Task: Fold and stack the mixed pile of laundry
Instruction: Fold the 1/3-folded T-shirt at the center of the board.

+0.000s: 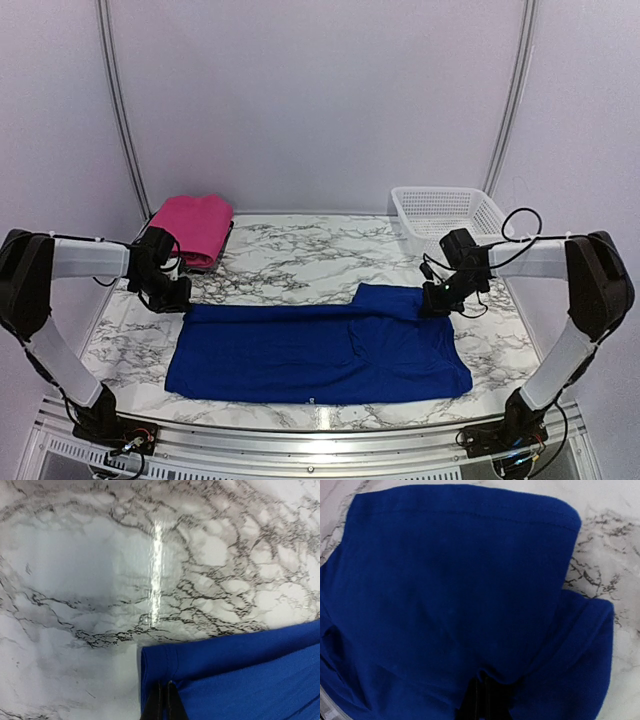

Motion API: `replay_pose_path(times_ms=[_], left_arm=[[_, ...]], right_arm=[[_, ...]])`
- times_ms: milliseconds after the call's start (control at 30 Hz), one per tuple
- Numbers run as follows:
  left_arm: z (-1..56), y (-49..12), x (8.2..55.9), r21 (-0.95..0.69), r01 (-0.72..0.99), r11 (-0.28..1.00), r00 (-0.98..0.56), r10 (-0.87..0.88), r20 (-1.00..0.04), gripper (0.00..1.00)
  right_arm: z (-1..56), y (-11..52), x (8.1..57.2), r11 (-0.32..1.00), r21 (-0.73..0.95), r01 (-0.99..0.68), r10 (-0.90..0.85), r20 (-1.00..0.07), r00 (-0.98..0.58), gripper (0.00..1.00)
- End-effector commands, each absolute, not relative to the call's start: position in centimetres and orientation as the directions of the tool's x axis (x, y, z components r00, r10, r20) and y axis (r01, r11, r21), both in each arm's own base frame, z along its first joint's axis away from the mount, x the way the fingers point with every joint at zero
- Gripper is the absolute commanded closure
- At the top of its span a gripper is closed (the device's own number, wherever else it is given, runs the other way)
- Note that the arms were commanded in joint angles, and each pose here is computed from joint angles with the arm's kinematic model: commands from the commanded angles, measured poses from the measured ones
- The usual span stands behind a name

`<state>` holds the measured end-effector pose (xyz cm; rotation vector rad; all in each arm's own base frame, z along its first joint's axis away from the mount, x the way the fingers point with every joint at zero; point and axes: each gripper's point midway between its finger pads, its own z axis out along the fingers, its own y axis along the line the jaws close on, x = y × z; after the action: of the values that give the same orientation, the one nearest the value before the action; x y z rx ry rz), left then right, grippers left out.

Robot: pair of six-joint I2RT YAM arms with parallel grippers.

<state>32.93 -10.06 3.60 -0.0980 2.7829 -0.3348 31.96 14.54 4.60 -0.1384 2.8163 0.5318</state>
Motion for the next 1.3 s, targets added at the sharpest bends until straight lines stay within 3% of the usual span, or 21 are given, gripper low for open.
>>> replay_pose_path(times_ms=[0,200,367,733,1033,1267], left_arm=[[1.3,-10.6,32.9,-0.281,-0.096,0.955,-0.953,-0.170,-0.250,1.00],[0.7,-10.8,35.6,-0.268,-0.113,0.957,-0.949,-0.183,-0.255,1.00],[3.4,-10.7,38.7,-0.255,-0.095,0.962,-0.930,-0.178,-0.322,1.00],[11.2,-9.4,38.8,-0.236,-0.054,0.970,-0.869,-0.162,-0.468,1.00],[11.9,-8.4,35.6,-0.227,-0.048,0.973,-0.874,-0.151,-0.462,1.00],[7.1,-8.4,32.4,-0.254,-0.114,0.961,-0.918,-0.199,-0.343,1.00]], right_arm=[[2.7,14.9,33.9,0.924,0.369,-0.097,0.015,-0.288,-0.957,1.00],[2.1,14.8,37.5,0.933,0.345,-0.101,0.008,-0.299,-0.954,1.00],[5.8,14.5,40.7,0.937,0.318,-0.148,-0.018,-0.377,-0.926,1.00],[13.3,14.3,39.3,0.925,0.316,-0.209,-0.035,-0.478,-0.878,1.00],[14.5,13.7,35.5,0.918,0.346,-0.195,-0.013,-0.463,-0.886,1.00],[10.7,13.6,32.1,0.905,0.399,-0.144,0.027,-0.392,-0.920,1.00]])
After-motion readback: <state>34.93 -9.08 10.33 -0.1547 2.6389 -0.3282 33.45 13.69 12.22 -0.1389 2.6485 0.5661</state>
